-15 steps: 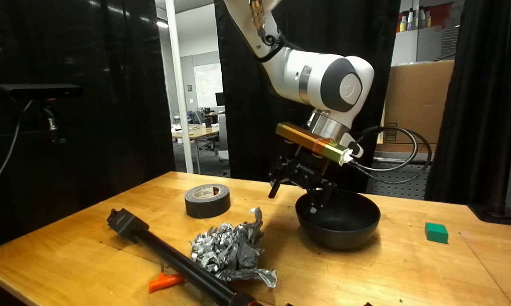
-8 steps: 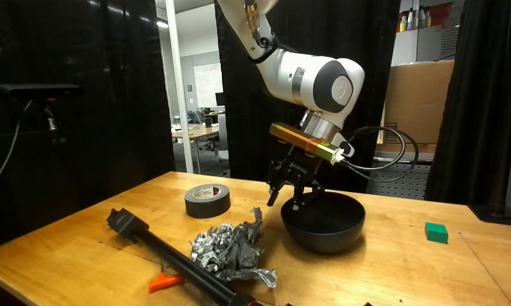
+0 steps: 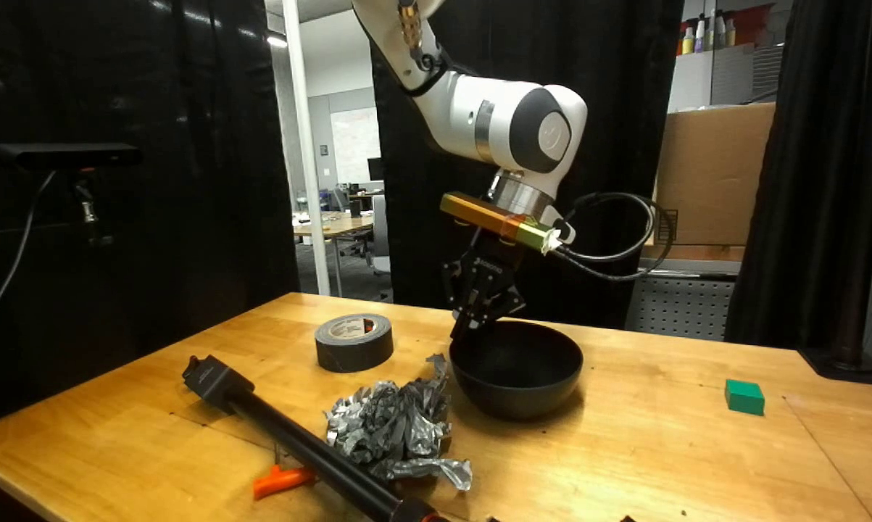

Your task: Move the bowl to the left

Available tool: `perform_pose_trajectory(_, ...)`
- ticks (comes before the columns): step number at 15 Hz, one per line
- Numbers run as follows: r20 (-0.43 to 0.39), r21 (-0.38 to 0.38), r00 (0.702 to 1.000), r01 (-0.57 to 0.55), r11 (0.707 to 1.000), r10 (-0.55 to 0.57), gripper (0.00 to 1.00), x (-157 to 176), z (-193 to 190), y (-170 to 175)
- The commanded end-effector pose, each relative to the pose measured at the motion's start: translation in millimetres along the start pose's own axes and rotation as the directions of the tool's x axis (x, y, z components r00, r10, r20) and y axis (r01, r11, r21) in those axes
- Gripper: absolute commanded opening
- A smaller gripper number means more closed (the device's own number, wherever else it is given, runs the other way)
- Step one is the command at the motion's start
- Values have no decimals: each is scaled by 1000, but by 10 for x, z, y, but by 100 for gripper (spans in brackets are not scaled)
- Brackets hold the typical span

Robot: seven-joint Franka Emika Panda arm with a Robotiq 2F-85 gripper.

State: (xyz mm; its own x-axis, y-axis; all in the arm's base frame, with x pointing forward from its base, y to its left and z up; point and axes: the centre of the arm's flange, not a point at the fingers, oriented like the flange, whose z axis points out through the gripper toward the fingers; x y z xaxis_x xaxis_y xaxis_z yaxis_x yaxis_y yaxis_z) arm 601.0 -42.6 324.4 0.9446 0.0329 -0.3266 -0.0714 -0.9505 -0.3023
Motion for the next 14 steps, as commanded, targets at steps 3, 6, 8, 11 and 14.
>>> perform_pose_trajectory(3, 26, -32, 998, 49, 998, -48, 3, 63, -78, -284)
perform_pose_trajectory(6, 40, -50, 996, 78, 996, -76, 5, 83, -57, -429)
perform_pose_trajectory(8, 55, -69, 993, 107, 992, -103, 5, 100, -39, -575)
perform_pose_trajectory(11, 88, -103, 983, 173, 980, -164, 5, 137, 10, -893)
perform_pose_trajectory(14, 126, -134, 968, 235, 963, -218, 5, 157, 88, -1165)
